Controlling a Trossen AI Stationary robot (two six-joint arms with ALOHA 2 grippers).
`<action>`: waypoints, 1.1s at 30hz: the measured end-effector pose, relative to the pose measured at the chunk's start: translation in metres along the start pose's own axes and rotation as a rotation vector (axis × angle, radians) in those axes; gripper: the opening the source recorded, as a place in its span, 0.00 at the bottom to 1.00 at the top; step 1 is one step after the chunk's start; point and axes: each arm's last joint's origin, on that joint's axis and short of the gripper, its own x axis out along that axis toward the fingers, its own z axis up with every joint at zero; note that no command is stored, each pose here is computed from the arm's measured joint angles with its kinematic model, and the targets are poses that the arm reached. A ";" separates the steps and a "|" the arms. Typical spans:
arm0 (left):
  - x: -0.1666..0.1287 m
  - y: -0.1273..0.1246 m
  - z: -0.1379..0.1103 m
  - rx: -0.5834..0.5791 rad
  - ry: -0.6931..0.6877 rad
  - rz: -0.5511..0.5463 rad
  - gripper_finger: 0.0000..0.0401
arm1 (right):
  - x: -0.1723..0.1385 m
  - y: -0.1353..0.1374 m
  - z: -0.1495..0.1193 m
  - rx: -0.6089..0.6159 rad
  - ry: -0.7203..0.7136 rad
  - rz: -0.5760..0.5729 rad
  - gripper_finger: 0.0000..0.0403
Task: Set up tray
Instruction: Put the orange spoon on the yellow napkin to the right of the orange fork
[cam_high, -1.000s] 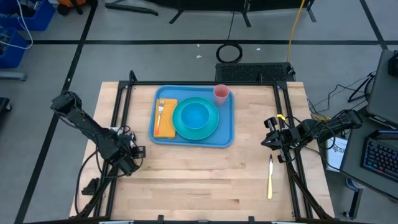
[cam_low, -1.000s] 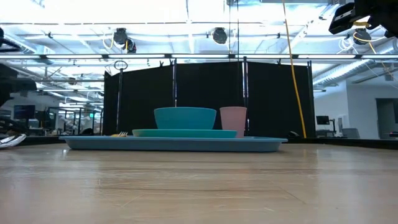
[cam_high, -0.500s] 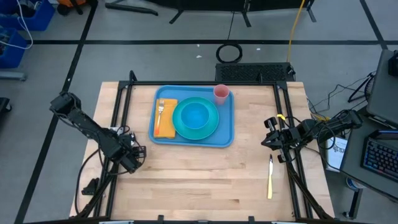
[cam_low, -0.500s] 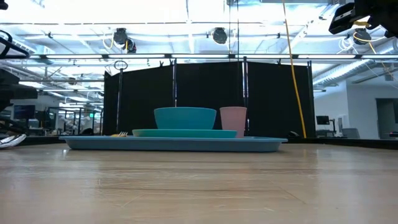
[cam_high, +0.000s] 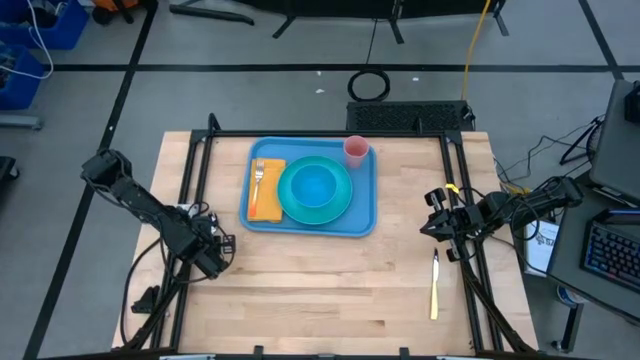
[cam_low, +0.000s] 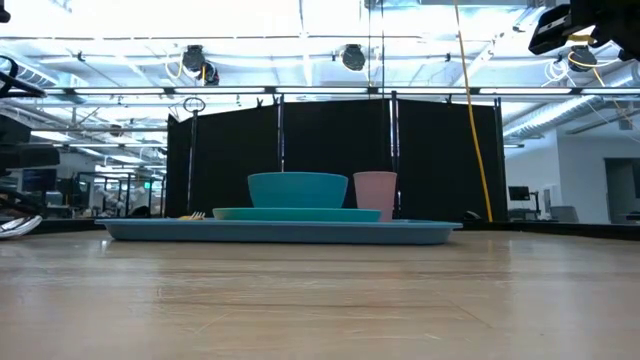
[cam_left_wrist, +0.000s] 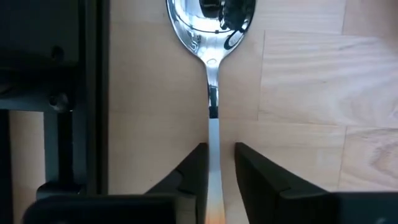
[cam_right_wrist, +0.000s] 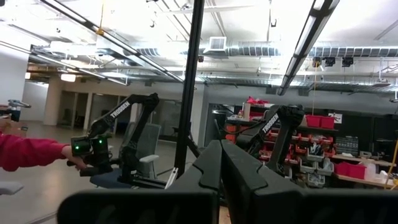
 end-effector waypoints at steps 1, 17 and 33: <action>-0.001 0.000 0.000 0.000 -0.005 0.001 0.19 | 0.000 0.000 0.000 0.000 -0.001 0.000 0.01; -0.003 -0.002 0.000 0.054 -0.023 -0.028 0.06 | 0.000 0.000 0.000 0.000 0.000 0.000 0.01; -0.010 -0.010 -0.003 0.079 -0.065 -0.117 0.03 | 0.000 0.000 0.000 0.000 0.000 0.000 0.01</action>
